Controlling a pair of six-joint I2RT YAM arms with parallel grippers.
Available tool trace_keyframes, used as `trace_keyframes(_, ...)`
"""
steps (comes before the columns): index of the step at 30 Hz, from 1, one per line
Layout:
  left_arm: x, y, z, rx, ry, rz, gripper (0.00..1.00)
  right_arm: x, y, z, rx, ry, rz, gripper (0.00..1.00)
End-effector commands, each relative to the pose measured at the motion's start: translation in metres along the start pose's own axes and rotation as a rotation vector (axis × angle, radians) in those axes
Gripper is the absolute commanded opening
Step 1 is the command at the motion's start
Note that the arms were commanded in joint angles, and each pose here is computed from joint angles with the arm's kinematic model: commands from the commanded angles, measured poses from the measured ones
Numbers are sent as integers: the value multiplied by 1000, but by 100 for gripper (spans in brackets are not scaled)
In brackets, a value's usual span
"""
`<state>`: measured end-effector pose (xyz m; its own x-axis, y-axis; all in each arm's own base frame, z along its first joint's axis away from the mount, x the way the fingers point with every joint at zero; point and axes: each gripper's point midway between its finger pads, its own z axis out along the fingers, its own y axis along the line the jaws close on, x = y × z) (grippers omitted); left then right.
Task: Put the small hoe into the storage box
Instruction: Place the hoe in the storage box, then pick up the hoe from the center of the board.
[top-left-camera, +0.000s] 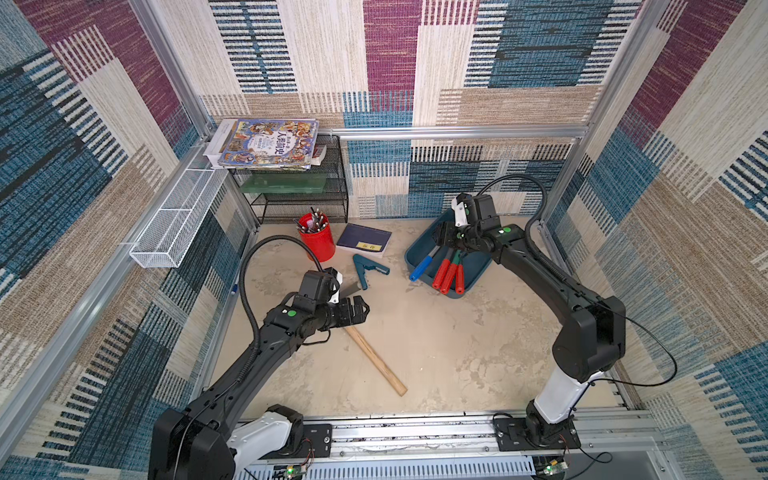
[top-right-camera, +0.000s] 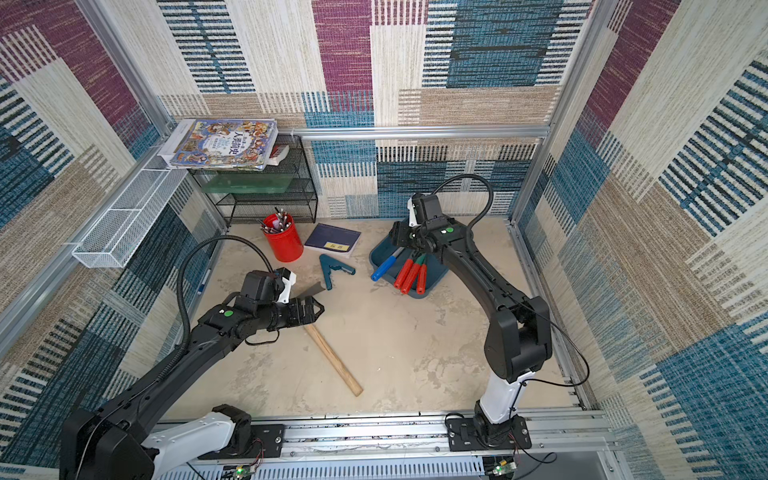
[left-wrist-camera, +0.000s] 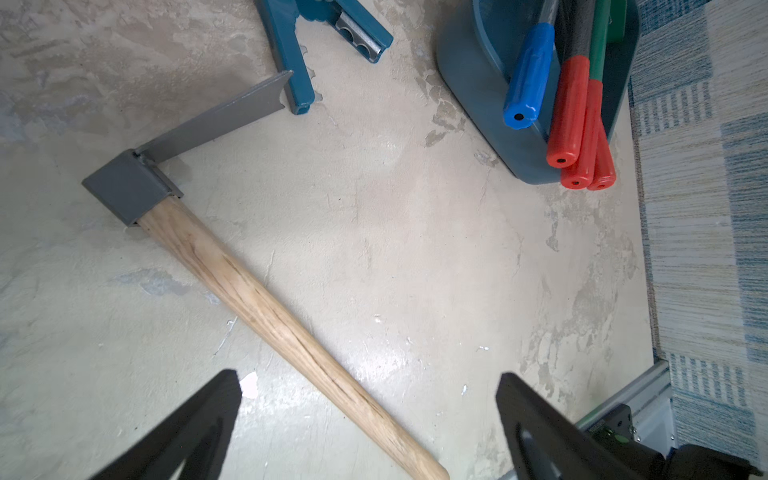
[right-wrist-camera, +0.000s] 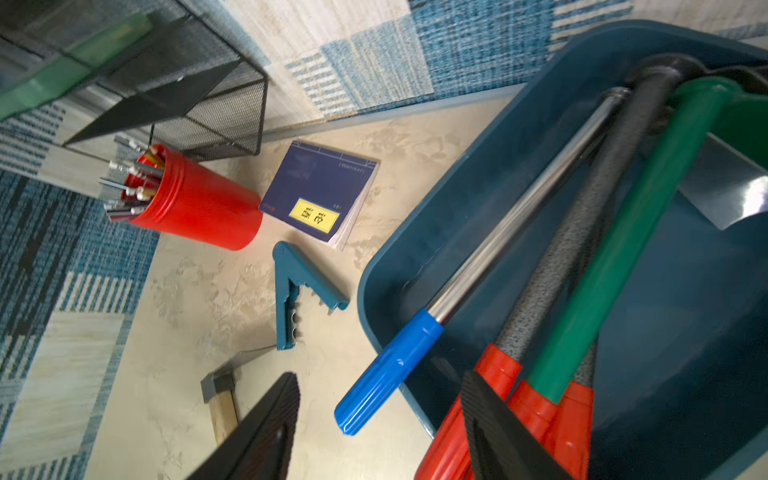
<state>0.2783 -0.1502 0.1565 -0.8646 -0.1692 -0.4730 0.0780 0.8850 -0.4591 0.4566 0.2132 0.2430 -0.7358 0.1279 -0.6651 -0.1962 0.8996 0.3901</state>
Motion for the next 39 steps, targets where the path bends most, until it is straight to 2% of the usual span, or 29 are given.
trace_keyframes(1, -1, 8, -1, -50, -1, -27, 100, 10, 16, -1, 7, 9, -107, 65)
trace_keyframes(9, -1, 10, 2, -67, 17, -29, 100, 66, 69, 20, -28, 96, -297, 65)
trace_keyframes(19, 9, 18, 6, -99, 65, -19, 100, 123, 113, 43, -31, 214, -419, 65)
trace_keyframes(26, 19, 29, 1, -165, 113, -22, 100, 163, 122, 58, -43, 306, -468, 63)
trace_keyframes(39, 29, 47, -12, -248, 108, -32, 100, 235, 143, 68, -72, 423, -545, 62)
